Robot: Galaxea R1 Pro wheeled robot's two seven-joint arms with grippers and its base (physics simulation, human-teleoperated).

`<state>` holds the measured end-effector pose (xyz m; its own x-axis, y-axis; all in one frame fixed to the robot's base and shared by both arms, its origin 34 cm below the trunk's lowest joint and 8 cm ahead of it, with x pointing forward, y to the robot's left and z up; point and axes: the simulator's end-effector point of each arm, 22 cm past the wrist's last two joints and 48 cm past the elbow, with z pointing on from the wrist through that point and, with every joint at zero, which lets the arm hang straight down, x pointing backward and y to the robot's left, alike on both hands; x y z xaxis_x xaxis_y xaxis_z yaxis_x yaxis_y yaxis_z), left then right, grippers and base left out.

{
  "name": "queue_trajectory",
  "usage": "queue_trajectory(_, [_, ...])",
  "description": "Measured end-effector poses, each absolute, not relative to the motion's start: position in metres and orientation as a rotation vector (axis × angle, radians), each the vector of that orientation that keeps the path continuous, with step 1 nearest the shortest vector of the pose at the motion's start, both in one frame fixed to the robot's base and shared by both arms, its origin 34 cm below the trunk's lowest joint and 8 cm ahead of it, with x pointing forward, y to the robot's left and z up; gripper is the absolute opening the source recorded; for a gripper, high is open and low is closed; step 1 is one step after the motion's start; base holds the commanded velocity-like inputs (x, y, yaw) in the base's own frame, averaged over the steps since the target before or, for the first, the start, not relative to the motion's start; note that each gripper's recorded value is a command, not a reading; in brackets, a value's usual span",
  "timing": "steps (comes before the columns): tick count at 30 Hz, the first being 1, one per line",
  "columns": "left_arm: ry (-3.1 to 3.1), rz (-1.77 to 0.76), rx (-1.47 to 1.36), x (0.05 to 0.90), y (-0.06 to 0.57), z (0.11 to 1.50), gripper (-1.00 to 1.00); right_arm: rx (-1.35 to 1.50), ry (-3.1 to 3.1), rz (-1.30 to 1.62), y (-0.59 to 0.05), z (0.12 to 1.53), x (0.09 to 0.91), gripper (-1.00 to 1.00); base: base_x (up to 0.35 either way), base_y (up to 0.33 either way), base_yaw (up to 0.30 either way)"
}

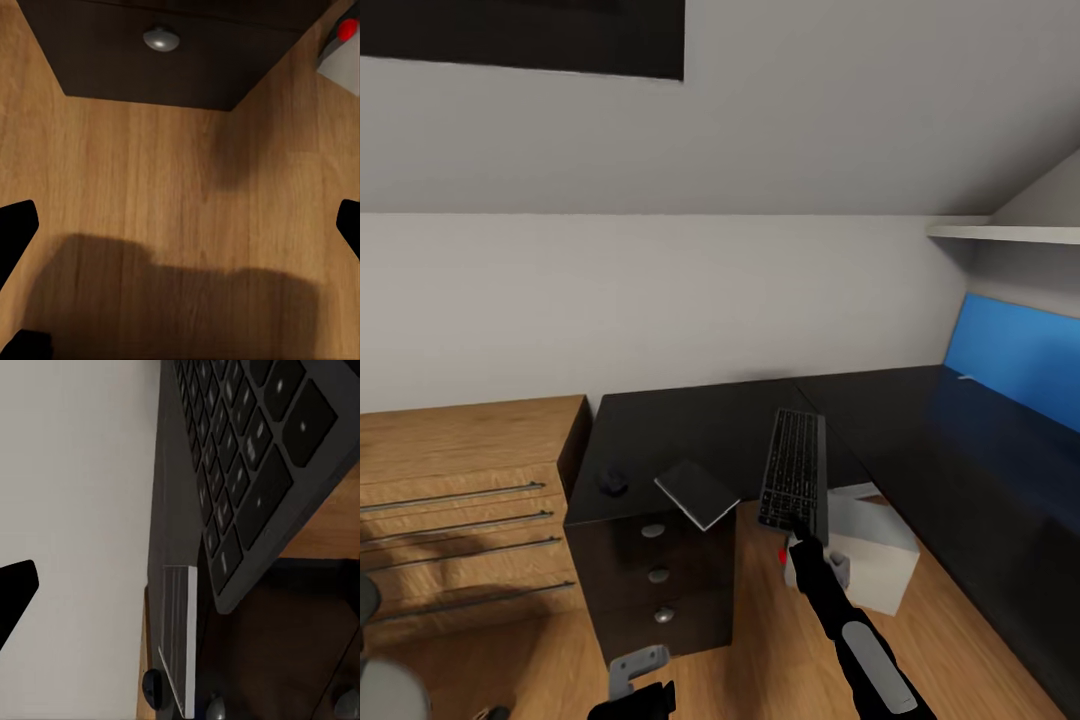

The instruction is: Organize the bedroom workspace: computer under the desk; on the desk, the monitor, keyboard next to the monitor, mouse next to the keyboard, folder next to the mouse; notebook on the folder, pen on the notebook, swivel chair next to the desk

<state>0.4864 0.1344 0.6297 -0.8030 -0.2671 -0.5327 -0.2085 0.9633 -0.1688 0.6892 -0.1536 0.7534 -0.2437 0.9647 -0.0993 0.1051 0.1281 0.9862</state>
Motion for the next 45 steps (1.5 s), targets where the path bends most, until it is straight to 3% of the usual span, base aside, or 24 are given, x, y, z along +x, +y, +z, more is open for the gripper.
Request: queue_trajectory(45, [2.337, -0.215, -0.382, 0.526, 0.153, 0.671, 1.00, 1.087, 1.531, 1.233, -0.154, 0.727, 0.687, 1.00, 0.005, 0.000, 0.000])
